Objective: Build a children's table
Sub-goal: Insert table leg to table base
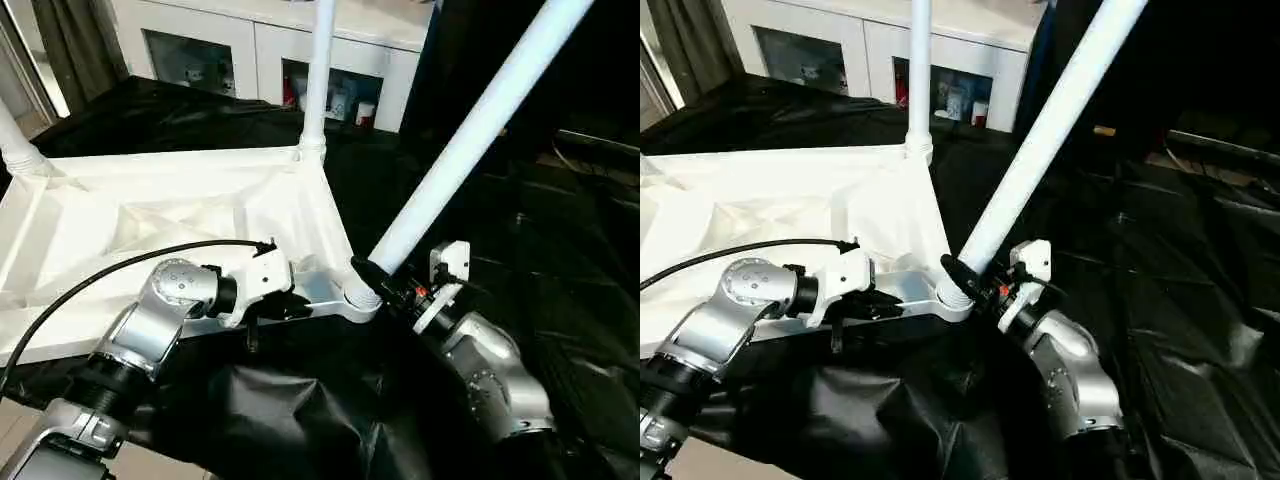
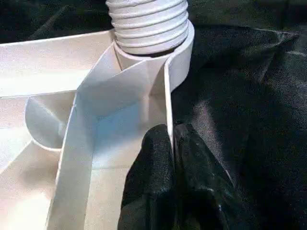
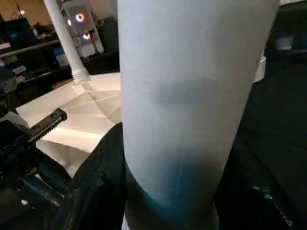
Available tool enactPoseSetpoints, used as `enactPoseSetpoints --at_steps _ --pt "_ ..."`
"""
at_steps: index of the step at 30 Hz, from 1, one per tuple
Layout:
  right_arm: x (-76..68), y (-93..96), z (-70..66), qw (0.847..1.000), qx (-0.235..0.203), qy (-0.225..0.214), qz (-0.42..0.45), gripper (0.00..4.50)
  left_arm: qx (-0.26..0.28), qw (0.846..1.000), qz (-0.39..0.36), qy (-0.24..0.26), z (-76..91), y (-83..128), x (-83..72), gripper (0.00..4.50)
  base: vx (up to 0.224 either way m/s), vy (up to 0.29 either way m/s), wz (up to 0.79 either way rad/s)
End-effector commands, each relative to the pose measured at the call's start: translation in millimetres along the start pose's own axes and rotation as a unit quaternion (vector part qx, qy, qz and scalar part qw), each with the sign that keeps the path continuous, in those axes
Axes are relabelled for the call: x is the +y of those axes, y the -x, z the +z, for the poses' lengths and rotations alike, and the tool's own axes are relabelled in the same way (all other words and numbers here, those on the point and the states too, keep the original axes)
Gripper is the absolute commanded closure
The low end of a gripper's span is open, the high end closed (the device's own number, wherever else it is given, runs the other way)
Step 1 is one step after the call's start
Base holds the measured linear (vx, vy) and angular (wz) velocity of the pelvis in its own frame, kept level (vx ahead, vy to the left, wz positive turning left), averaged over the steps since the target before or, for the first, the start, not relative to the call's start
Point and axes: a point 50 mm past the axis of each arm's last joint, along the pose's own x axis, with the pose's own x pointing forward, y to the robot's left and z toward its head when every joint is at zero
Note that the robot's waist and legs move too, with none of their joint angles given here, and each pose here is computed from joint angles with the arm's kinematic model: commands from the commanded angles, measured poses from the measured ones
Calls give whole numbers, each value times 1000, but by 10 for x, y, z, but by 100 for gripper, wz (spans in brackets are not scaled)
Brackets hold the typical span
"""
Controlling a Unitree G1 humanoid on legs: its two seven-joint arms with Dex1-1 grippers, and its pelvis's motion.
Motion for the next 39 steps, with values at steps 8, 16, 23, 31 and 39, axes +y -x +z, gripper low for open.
enactPoseSetpoints --at_steps 8,16,23,31,39 --pt "-215 267 -280 994 78 63 -50 260 26 1000 -3 -11 -33 82 62 450 0 0 0" --pt "-119 169 -250 984 140 96 60 260 29 999 -8 -12 -43 86 63 450 0 0 0" --pt "-84 150 -250 976 168 81 113 260 29 999 -12 -15 -36 91 66 450 0 0 0" --pt "-93 258 -302 958 211 61 186 260 1 998 -60 -27 23 106 0 450 0 0 0" --pt "-114 291 -296 943 237 65 225 260 -14 995 -99 -25 70 101 -59 450 0 0 0"
